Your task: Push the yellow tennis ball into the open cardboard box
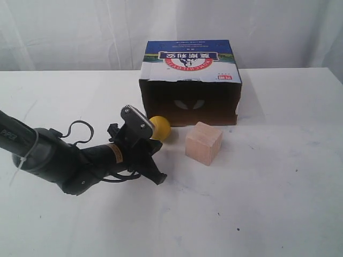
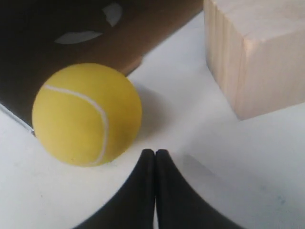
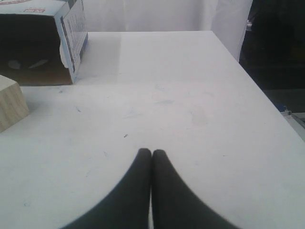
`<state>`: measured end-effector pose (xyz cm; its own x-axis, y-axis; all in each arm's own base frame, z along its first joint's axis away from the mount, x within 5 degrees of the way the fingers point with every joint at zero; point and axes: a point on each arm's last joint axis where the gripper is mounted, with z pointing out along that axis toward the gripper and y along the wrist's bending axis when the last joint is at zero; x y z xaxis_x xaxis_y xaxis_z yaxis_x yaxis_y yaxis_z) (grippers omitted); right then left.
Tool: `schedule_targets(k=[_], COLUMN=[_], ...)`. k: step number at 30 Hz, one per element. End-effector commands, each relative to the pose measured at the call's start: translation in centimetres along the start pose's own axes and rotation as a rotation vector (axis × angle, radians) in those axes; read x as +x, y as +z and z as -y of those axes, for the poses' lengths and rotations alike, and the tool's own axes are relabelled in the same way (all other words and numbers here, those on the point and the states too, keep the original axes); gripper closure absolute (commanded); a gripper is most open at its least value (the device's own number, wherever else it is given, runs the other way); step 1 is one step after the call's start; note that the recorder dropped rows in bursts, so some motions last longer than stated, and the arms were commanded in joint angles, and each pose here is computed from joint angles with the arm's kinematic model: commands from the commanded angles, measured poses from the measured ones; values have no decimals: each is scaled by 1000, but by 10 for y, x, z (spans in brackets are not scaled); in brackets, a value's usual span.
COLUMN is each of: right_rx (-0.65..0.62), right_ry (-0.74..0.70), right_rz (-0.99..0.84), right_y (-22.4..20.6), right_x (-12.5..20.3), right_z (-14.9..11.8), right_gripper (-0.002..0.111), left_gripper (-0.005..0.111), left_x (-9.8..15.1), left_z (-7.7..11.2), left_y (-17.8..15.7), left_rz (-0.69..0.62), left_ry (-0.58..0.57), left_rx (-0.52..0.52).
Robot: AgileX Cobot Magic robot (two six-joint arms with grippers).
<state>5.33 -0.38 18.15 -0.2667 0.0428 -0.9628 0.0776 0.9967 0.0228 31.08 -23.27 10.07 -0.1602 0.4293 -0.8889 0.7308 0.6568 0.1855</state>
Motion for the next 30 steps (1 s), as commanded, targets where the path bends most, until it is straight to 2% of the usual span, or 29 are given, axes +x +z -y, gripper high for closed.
schedule_targets(k=[1,9,14,18,23,26,30], right_rx=[7,7,7,7,7,7,7], right_ry=[1,1,1,1,1,1,1], right_rz=[9,9,9,9,9,9,9], right_y=[0,0,0,0,0,0,0], right_x=[0,0,0,0,0,0,0], right_z=[0,0,0,0,0,0,0], right_gripper=[108,108,108,108,108,108,108], left_gripper=[107,107,107,107,107,107,107], left_x=[3,9,21,23,39,43,47], left_z=[1,-1,-14,-22,-15,-12,-15], left_y=[3,9,17,2,-29,-33,-33], left_rz=[-41,-63,-130,-39,-101,-67,-106], left_ry=[-6,96,79,56,55,51,63], left_rx=[5,5,-17,-58,-32,-32,-60])
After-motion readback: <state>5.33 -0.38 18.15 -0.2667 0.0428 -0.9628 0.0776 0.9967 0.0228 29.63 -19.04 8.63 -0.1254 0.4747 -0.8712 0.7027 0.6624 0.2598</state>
